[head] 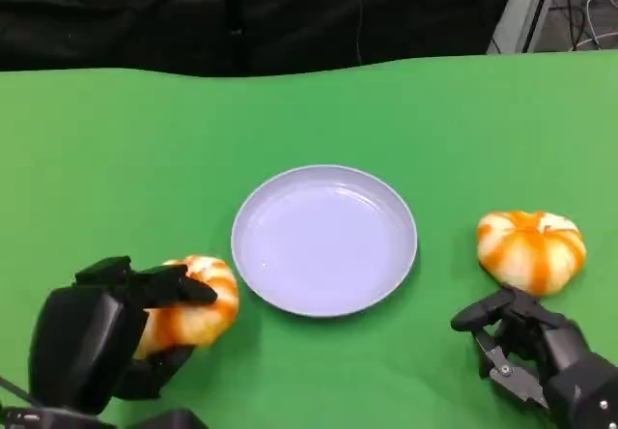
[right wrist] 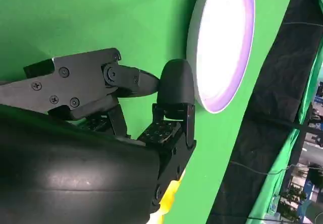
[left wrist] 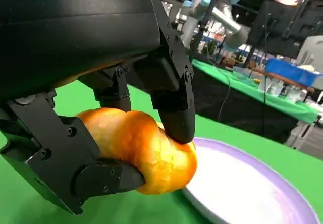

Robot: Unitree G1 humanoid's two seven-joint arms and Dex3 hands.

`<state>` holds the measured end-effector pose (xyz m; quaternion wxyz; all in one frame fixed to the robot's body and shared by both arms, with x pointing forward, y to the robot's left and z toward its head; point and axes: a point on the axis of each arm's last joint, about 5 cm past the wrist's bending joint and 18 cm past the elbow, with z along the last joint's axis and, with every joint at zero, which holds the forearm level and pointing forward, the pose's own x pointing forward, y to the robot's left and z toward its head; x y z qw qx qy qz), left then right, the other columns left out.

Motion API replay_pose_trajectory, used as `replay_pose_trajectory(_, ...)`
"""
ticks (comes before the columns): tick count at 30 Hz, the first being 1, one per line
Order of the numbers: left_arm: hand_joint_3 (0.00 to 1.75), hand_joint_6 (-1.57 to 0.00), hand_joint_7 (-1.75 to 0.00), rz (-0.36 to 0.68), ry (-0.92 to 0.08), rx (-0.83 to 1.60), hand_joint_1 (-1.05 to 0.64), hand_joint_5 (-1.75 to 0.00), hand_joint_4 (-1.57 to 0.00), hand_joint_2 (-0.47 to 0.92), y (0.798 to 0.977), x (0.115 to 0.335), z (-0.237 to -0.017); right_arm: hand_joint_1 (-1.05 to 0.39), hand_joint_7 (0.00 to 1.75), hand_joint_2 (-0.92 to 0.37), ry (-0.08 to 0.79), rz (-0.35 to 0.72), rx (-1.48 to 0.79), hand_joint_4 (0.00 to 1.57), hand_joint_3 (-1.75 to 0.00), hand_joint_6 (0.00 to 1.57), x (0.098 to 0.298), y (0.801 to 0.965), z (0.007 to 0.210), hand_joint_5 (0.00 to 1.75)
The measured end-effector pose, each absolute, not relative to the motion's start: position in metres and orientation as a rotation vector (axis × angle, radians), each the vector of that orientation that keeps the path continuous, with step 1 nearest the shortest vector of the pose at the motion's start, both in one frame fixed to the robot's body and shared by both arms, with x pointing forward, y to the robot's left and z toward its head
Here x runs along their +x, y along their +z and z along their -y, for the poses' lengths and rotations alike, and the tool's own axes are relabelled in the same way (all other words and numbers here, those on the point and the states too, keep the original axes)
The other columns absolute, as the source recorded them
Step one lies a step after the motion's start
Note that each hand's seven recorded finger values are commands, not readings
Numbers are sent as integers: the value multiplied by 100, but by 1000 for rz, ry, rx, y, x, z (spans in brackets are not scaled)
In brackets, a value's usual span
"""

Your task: Grasp the bread from the table and place it into the plate.

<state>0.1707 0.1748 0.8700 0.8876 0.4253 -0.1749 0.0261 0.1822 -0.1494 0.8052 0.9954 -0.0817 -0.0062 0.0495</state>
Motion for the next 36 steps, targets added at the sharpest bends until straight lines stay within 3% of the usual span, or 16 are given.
replay_pose_trajectory(9,122,-114,-90,456,71,831,-10,-136,-105,44,883,182,-166,-31,124,-92,102,16,-162,67,-43,73,182,805,149,175)
replay_pose_trajectory(16,119,-110,-95,529,60,825,-12,-150,-97,43,888,187,-159,-30,124,-92,99,16,-163,67,-43,72,182,805,148,175)
replay_pose_trajectory(23,113,-107,-98,599,15,805,-13,-136,-102,43,889,200,-149,-31,124,-92,99,17,-165,67,-43,73,183,805,148,175)
replay_pose_trajectory(30,112,-99,-114,613,-39,812,-12,-164,-88,46,885,215,-136,-32,124,-92,99,20,-167,67,-43,72,183,805,147,175)
replay_pose_trajectory(36,113,-96,-118,622,-64,804,-12,-166,-86,45,885,220,-128,-32,123,-92,100,19,-163,67,-42,72,183,805,145,175)
